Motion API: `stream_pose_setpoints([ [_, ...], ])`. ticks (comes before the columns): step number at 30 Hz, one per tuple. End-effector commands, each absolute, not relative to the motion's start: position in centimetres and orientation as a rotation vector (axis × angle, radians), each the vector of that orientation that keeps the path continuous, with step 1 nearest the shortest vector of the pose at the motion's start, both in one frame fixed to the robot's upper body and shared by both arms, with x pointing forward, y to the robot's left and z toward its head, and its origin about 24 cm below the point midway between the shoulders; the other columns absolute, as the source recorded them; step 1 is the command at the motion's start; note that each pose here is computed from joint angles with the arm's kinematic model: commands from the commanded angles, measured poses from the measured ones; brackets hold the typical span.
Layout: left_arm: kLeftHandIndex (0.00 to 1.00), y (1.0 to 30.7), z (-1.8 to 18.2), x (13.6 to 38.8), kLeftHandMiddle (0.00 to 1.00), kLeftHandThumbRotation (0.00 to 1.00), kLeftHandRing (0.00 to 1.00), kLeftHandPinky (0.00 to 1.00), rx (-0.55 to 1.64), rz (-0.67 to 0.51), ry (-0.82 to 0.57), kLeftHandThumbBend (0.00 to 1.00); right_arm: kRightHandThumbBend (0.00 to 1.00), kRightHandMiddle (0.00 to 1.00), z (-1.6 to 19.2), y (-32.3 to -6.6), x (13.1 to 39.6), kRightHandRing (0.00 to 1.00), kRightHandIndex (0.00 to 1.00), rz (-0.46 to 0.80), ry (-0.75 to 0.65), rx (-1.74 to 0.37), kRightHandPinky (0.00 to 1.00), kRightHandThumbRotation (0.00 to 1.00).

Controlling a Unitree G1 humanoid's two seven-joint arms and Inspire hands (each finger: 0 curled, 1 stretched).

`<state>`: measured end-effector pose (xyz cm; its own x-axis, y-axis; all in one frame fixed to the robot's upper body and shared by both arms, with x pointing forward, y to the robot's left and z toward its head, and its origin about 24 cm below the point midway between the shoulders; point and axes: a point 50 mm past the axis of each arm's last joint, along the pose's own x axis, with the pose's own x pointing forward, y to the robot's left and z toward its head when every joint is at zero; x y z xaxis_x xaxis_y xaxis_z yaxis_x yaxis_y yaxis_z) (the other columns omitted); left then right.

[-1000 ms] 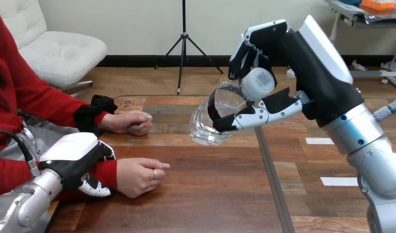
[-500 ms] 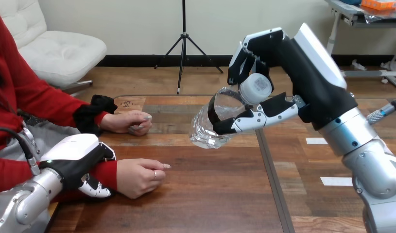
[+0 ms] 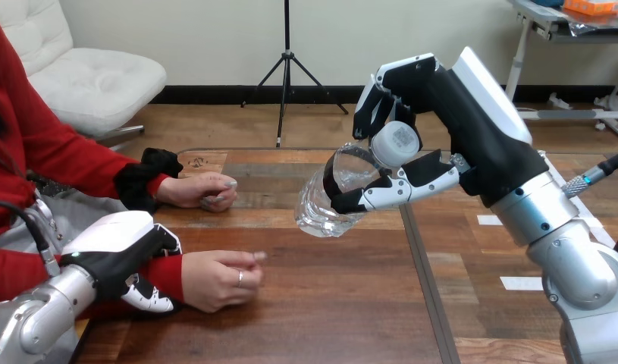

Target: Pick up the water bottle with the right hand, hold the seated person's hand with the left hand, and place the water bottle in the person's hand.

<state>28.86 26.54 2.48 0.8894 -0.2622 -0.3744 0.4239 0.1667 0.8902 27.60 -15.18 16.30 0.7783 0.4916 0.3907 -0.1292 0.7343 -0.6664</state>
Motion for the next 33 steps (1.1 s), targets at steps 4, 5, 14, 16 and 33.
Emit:
stream_pose_setpoints([
  [4,0.45,24.7,4.6,29.9,0.44,0.0,0.37,0.31,1.292,-0.481,0.016,0.7,0.96,0.21,19.3,-14.3,28.3,0.14,0.26,0.319,-0.736,-0.66,0.1,0.03],
  [5,0.45,24.7,4.8,29.9,0.44,0.0,0.37,0.31,1.29,-0.478,0.008,0.71,0.97,0.21,19.2,-14.2,28.4,0.14,0.26,0.319,-0.734,-0.66,0.1,0.03],
  [14,0.45,24.3,5.8,30.0,0.44,0.0,0.37,0.31,1.283,-0.461,-0.046,0.77,0.97,0.21,18.8,-14.0,28.7,0.14,0.27,0.326,-0.723,-0.654,0.1,0.03],
  [16,0.45,24.2,6.0,30.1,0.44,0.0,0.37,0.31,1.283,-0.459,-0.056,0.78,0.97,0.21,18.7,-14.0,28.7,0.15,0.27,0.328,-0.72,-0.653,0.1,0.04],
  [33,0.43,23.2,7.7,30.6,0.43,0.0,0.36,0.3,1.268,-0.448,-0.126,0.84,0.96,0.22,17.2,-13.2,29.3,0.16,0.28,0.37,-0.683,-0.631,0.11,0.06],
])
